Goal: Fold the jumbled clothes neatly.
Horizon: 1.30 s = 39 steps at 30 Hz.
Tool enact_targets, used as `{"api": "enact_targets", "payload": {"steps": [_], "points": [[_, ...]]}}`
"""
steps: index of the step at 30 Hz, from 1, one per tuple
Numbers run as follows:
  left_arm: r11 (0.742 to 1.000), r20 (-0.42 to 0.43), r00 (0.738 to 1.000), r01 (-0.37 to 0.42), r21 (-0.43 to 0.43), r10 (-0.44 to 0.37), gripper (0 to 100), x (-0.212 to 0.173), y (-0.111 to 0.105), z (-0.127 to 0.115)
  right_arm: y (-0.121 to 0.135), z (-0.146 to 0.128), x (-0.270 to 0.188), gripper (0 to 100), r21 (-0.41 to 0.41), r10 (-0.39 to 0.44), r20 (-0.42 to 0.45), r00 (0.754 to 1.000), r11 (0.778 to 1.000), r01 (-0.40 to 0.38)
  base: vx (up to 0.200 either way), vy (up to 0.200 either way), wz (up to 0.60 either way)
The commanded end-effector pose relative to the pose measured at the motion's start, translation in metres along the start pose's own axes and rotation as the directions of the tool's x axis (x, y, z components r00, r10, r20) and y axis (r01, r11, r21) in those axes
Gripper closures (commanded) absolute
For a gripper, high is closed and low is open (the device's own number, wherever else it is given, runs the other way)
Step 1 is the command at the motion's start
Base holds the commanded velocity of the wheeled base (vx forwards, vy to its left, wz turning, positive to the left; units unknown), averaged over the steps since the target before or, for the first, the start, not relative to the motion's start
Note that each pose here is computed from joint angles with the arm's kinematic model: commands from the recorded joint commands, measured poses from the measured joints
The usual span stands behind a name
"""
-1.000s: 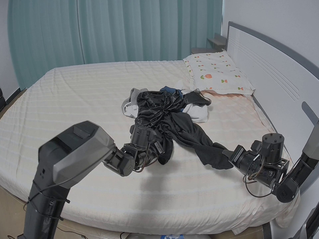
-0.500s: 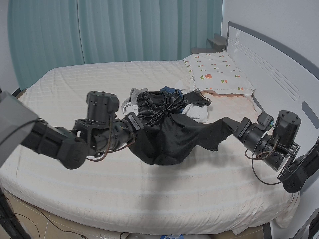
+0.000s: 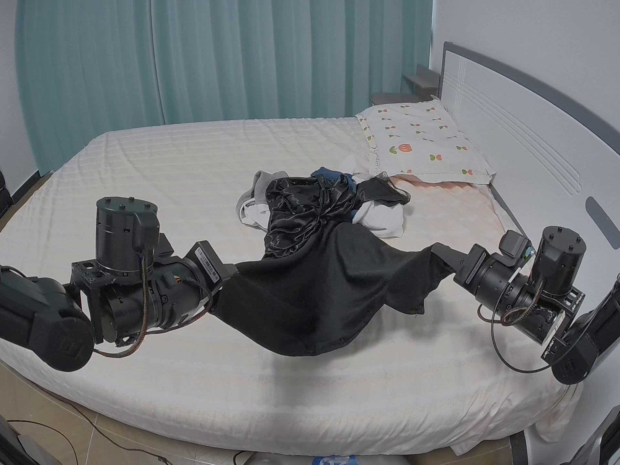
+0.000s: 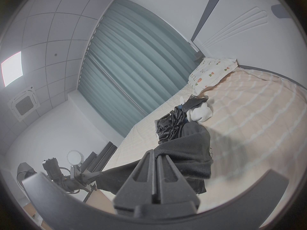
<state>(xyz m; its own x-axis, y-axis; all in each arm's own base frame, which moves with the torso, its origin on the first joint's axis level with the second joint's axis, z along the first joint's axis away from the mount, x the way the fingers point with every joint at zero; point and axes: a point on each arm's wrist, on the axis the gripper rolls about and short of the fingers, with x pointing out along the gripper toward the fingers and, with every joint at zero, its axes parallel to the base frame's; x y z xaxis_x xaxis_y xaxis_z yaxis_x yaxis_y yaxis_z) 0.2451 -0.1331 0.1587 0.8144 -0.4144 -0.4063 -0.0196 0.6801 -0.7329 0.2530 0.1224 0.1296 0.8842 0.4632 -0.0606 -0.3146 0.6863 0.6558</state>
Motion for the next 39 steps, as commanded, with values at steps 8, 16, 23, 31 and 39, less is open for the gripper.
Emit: {"api": "enact_targets", "payload": {"steps": [8,16,23,31,39], "points": [[1.0,0.005,1.0,-0.012,-0.008,0.012,100,-0.004,0.003,-0.001,0.006,0.001,0.001,100,-0.001,0.023,0.009,1.0,1.0,-0.023,-0.1,0.0,0.0],[0.999,0.026,0.999,-0.018,-0.05,0.02,100,-0.005,0.005,0.004,0.009,0.003,0.003,100,-0.004,0.039,0.02,0.999,0.999,-0.039,0.0,0.0,0.0],[0.997,0.057,0.998,-0.032,-0.073,0.036,100,-0.006,0.011,0.013,0.012,0.006,0.006,100,-0.006,0.051,0.036,0.998,0.999,-0.05,0.0,0.2,0.0],[0.996,0.089,0.996,-0.024,-0.089,0.032,100,-0.013,0.012,0.021,0.017,0.006,0.011,100,-0.01,0.064,0.047,0.997,0.998,-0.064,0.0,0.2,0.0],[0.996,0.11,0.994,-0.011,-0.092,0.022,100,-0.019,0.01,0.025,0.026,0.007,0.017,100,-0.018,0.071,0.067,0.995,0.997,-0.07,0.0,0.2,0.0]]}}
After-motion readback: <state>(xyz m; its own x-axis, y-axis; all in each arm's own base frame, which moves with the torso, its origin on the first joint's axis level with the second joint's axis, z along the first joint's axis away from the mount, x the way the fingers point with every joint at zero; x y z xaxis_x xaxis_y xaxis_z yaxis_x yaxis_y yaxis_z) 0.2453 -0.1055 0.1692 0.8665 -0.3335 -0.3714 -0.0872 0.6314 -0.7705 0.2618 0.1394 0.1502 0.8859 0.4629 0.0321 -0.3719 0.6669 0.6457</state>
